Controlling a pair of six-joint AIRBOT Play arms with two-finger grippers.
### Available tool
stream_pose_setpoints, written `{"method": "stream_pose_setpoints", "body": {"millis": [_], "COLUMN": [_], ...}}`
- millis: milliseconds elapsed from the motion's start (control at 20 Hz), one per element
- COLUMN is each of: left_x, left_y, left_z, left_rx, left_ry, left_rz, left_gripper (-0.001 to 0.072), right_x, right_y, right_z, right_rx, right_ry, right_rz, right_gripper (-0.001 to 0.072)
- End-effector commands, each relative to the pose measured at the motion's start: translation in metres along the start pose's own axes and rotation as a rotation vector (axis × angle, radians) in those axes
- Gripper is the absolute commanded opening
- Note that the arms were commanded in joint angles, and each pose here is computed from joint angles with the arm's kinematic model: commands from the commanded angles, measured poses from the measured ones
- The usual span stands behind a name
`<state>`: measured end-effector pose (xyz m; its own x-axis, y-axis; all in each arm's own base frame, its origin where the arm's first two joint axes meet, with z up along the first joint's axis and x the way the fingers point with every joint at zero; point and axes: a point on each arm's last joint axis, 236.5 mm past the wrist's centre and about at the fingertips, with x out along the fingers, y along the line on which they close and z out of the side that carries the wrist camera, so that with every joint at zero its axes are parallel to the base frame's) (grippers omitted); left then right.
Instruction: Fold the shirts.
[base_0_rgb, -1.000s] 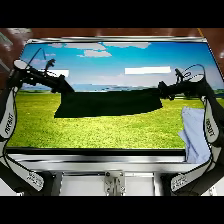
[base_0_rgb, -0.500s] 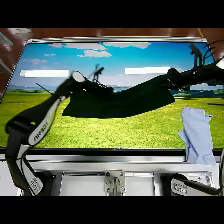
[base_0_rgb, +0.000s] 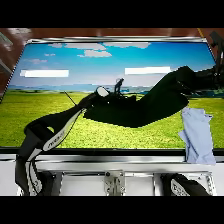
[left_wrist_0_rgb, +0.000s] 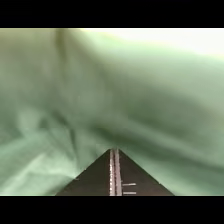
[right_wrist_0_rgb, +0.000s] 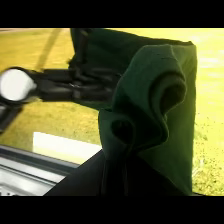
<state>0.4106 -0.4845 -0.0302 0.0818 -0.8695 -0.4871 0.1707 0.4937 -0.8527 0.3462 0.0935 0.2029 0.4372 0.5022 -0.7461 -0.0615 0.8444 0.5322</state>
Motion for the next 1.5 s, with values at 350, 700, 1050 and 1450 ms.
{"method": "stream_pose_setpoints", "body": {"millis": [350,700,1050,1450], "left_x": [-0.384,-0.518,-0.498,-0.478], "left_y": [0.051,0.032,0.028,0.052], "left_z": [0.137,0.077,0.063,0.05], "left_rx": [0.216,0.198,0.214,0.196], "left_ry": [-0.414,-0.458,-0.394,-0.319], "left_rz": [0.482,0.584,0.573,0.567], "left_gripper": [0.0031,0.0032,0.0032,0.0032], "right_x": [0.159,0.35,0.369,0.219], "right_y": [0.078,0.151,0.162,-0.084], "right_z": [0.029,-0.055,-0.076,-0.052], "right_rx": [-0.104,0.169,0.242,-0.032], "right_ry": [-0.044,0.092,0.184,0.455], "right_rz": [0.112,0.287,0.392,-0.248], "right_gripper": [0.007,0.0071,0.0616,0.062]}}
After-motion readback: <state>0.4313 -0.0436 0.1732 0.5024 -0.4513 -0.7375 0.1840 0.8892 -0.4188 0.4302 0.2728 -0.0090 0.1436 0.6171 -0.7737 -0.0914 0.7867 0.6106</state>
